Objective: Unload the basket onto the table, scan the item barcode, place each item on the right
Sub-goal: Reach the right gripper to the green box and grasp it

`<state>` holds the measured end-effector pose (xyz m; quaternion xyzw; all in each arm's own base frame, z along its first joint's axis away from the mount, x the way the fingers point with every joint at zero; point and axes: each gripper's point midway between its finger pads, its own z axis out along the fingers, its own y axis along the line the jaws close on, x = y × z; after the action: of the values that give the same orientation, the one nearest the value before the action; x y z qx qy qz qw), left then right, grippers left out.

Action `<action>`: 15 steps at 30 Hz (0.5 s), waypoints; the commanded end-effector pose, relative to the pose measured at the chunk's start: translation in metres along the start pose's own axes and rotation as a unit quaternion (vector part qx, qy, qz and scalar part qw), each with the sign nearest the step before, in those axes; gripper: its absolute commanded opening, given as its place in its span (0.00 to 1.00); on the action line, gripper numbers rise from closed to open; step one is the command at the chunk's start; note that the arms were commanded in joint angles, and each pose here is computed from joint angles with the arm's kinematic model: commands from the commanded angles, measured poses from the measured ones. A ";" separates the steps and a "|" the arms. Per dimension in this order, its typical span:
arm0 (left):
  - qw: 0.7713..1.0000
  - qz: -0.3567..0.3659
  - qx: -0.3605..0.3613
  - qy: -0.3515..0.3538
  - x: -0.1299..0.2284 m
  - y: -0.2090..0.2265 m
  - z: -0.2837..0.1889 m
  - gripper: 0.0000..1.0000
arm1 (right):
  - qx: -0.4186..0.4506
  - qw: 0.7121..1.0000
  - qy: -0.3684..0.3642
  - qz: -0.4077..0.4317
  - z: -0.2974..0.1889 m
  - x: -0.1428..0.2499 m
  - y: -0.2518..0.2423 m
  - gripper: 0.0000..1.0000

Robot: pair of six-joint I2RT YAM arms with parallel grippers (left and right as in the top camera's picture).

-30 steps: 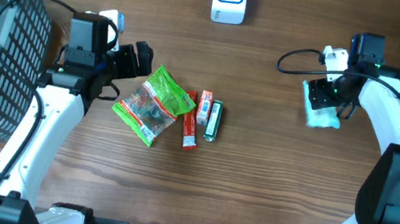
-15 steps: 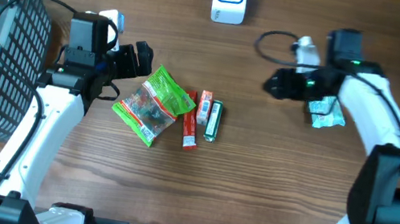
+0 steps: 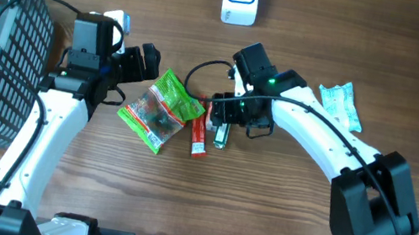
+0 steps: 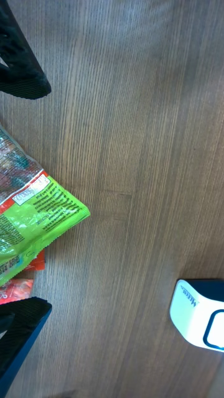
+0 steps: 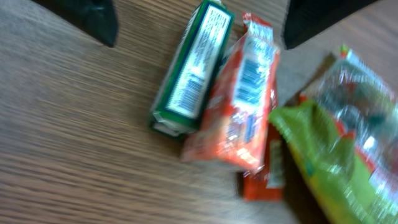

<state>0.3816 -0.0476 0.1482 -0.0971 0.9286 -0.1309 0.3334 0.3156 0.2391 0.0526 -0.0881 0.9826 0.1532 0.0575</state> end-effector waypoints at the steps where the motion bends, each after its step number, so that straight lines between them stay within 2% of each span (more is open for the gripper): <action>1: 1.000 0.007 -0.002 -0.010 -0.006 0.001 -0.004 1.00 | 0.019 0.998 -0.019 0.061 -0.005 -0.009 -0.005 0.79; 4: 1.000 0.007 -0.002 -0.010 -0.006 0.001 -0.004 1.00 | 0.012 0.998 0.003 0.060 -0.004 0.001 -0.001 0.78; 9: 1.000 0.007 -0.002 -0.010 -0.006 0.001 -0.004 1.00 | 0.024 0.998 0.023 0.045 -0.002 0.017 0.005 0.66; 11: 1.000 0.007 -0.002 -0.010 -0.006 0.001 -0.004 1.00 | 0.056 0.998 0.017 0.034 0.000 0.022 0.006 0.60; 15: 1.000 0.007 -0.002 -0.010 -0.006 0.001 -0.004 1.00 | 0.142 0.989 -0.025 0.043 -0.001 0.023 -0.002 0.59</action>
<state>0.3817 -0.0476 0.1482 -0.0971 0.9285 -0.1309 0.3336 0.2825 0.2410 0.0445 -0.0572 0.9946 0.0798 0.0326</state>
